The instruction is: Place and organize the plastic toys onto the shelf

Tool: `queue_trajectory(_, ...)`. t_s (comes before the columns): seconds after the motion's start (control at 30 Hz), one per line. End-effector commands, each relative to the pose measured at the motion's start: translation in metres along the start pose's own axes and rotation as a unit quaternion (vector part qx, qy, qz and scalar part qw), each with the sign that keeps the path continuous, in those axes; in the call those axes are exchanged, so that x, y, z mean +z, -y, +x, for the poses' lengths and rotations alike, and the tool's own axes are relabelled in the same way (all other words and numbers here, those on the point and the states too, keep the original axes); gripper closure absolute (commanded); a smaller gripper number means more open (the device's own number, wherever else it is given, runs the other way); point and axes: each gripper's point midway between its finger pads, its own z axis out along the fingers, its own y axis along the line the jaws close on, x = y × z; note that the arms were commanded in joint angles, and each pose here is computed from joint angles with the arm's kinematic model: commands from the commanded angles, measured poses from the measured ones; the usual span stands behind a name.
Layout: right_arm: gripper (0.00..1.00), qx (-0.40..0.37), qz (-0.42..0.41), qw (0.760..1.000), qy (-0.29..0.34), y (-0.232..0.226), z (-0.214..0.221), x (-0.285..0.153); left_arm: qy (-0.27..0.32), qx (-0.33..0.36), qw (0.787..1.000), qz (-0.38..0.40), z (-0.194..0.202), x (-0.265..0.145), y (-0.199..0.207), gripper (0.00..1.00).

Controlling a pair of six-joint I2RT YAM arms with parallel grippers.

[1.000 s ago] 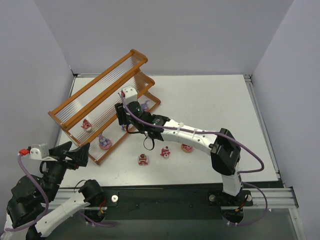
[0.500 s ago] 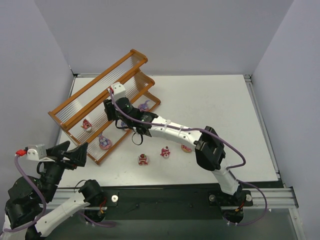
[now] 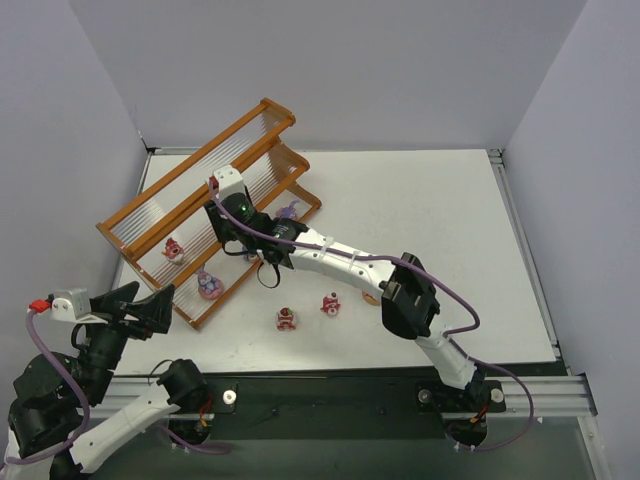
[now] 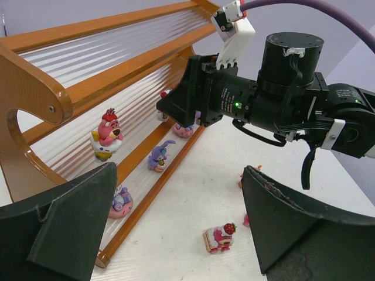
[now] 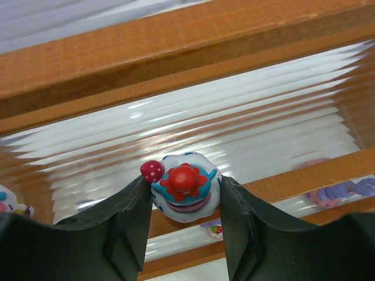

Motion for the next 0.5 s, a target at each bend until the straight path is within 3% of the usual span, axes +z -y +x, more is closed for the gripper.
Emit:
queue_trajectory(0.0,1.0,-0.011,0.025,0.999,0.026,0.009,-0.027,-0.002,0.027,-0.025,0.999,0.007,-0.015,-0.007,-0.003,0.03)
queue_trajectory(0.47,0.99,-0.025,0.035,0.999,0.0,0.021,-0.009,0.021,0.025,-0.027,0.999,0.005,-0.011,-0.006,-0.003,0.03)
